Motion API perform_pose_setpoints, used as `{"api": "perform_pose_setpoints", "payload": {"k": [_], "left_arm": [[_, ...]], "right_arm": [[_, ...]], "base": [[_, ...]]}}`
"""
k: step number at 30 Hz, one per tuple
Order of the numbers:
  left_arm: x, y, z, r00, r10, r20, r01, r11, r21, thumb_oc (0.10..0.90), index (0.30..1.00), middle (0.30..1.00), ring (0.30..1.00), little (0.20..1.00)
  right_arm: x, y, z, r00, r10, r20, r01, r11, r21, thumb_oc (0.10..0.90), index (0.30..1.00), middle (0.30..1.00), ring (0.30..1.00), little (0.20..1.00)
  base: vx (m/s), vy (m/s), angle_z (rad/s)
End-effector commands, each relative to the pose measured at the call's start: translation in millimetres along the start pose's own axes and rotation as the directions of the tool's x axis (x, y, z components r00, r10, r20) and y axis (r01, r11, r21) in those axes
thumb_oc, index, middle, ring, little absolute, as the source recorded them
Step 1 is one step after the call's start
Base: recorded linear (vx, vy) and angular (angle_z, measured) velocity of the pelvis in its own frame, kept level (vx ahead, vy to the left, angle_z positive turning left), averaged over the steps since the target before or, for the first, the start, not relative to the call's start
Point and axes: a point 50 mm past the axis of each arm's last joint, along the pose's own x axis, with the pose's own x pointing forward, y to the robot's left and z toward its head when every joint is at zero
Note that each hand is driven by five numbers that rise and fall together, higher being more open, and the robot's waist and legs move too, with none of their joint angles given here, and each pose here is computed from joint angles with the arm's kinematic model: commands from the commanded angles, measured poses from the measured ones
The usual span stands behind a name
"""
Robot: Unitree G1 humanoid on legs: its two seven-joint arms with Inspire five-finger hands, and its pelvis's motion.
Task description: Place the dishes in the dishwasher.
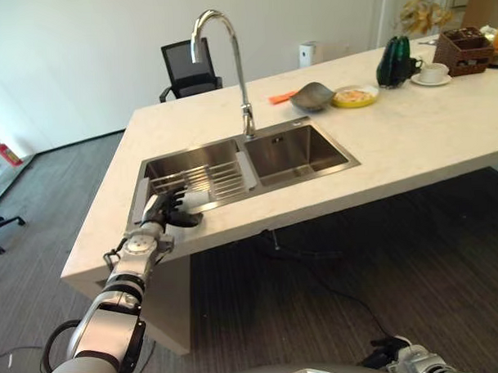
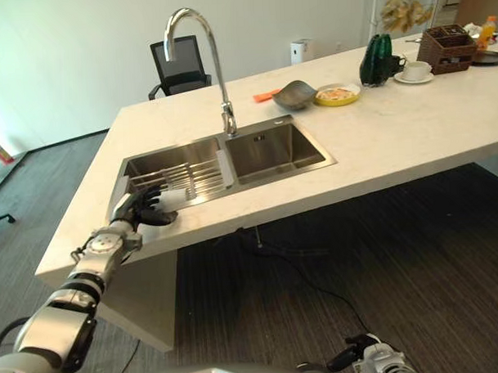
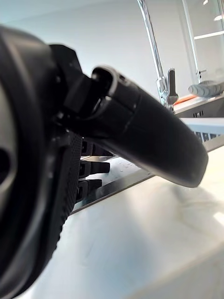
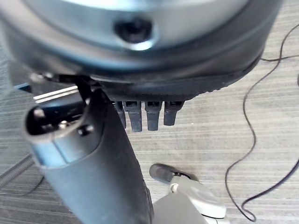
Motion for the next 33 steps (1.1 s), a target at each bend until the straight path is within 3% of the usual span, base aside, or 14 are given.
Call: {"api": "perform_pose_setpoints", "payload": {"k": [1,3,6,8,9,10,12,16,18,26,28,30,33], "left_arm": [[-66.1,-141.2,-124.8,0.780,-0.461,-0.422,0.400,0.887,-0.231,0.800,0.900,0.900,0.900,0.900],[-54.6,-139.2,-108.1,0.834,-0.416,-0.363,0.402,0.908,-0.117,0.800,0.900,0.900,0.900,0.900],[-31.5,-139.7,-48.5,0.905,-0.403,-0.132,0.424,0.857,0.292,0.800,0.900,0.900,0.900,0.900],[-23.6,-127.7,10.6,0.911,-0.396,0.119,0.280,0.803,0.526,0.800,0.900,0.900,0.900,0.900],[-24.8,-109.3,51.0,0.870,-0.390,0.300,0.060,0.689,0.722,0.800,0.900,0.900,0.900,0.900],[-25.1,-108.8,50.4,0.871,-0.389,0.299,0.058,0.687,0.725,0.800,0.900,0.900,0.900,0.900],[-20.7,-83.9,71.9,0.856,-0.317,0.408,-0.172,0.570,0.803,0.800,0.900,0.900,0.900,0.900],[-26.0,-43.8,111.9,0.777,-0.228,0.587,-0.441,0.468,0.766,0.800,0.900,0.900,0.900,0.900],[-31.0,-17.7,135.0,0.721,-0.135,0.679,-0.562,0.459,0.688,0.800,0.900,0.900,0.900,0.900],[-19.2,11.9,160.1,0.747,-0.034,0.664,-0.616,0.342,0.710,0.800,0.900,0.900,0.900,0.900],[-14.2,21.2,166.7,0.763,-0.028,0.646,-0.621,0.245,0.744,0.800,0.900,0.900,0.900,0.900],[-1.5,41.1,159.9,0.839,0.036,0.543,-0.543,0.129,0.830,0.800,0.900,0.900,0.900,0.900],[2.2,47.3,158.9,0.854,0.071,0.515,-0.520,0.102,0.848,0.800,0.900,0.900,0.900,0.900]], "right_arm": [[1.0,26.4,56.4,0.986,0.052,0.156,-0.046,0.998,-0.041,0.800,0.900,0.900,0.900,0.900],[1.0,27.6,56.0,0.986,0.043,0.164,-0.037,0.999,-0.040,0.800,0.900,0.900,0.900,0.900],[0.4,26.9,57.8,0.981,0.017,0.194,-0.013,1.000,-0.023,0.800,0.900,0.900,0.900,0.900],[-0.6,29.0,58.2,0.972,0.005,0.233,-0.007,1.000,0.008,0.800,0.900,0.900,0.900,0.900],[-1.5,29.5,55.6,0.966,-0.003,0.257,-0.006,0.999,0.037,0.800,0.900,0.900,0.900,0.900],[-1.5,30.5,55.4,0.966,-0.001,0.257,-0.008,0.999,0.037,0.800,0.900,0.900,0.900,0.900],[-1.8,30.1,53.5,0.964,-0.008,0.265,-0.002,0.999,0.037,0.800,0.900,0.900,0.900,0.900],[-1.5,28.8,44.0,0.968,0.001,0.252,-0.002,1.000,0.005,0.800,0.900,0.900,0.900,0.900],[-0.7,26.4,36.5,0.975,0.000,0.224,-0.001,1.000,0.003,0.800,0.900,0.900,0.900,0.900],[0.4,23.3,23.9,0.985,0.004,0.170,0.002,0.999,-0.034,0.800,0.900,0.900,0.900,0.900],[0.4,21.9,18.2,0.988,0.007,0.155,0.001,0.999,-0.052,0.800,0.900,0.900,0.900,0.900],[0.2,17.4,21.2,0.987,0.000,0.158,0.012,0.997,-0.076,0.800,0.900,0.900,0.900,0.900],[0.3,18.0,22.0,0.987,0.000,0.158,0.013,0.997,-0.081,0.800,0.900,0.900,0.900,0.900]], "base": [[0.00,0.000,0.00],[0.00,-0.001,0.05],[-0.01,-0.004,0.11],[-0.02,-0.017,0.10],[-0.01,-0.026,0.03],[0.00,0.000,0.00],[0.00,-0.014,-0.05],[0.01,-0.012,-0.10],[0.02,-0.021,-0.04],[0.01,-0.008,-0.05],[0.00,0.000,0.00],[0.00,0.000,0.00],[0.01,-0.004,-0.06]]}}
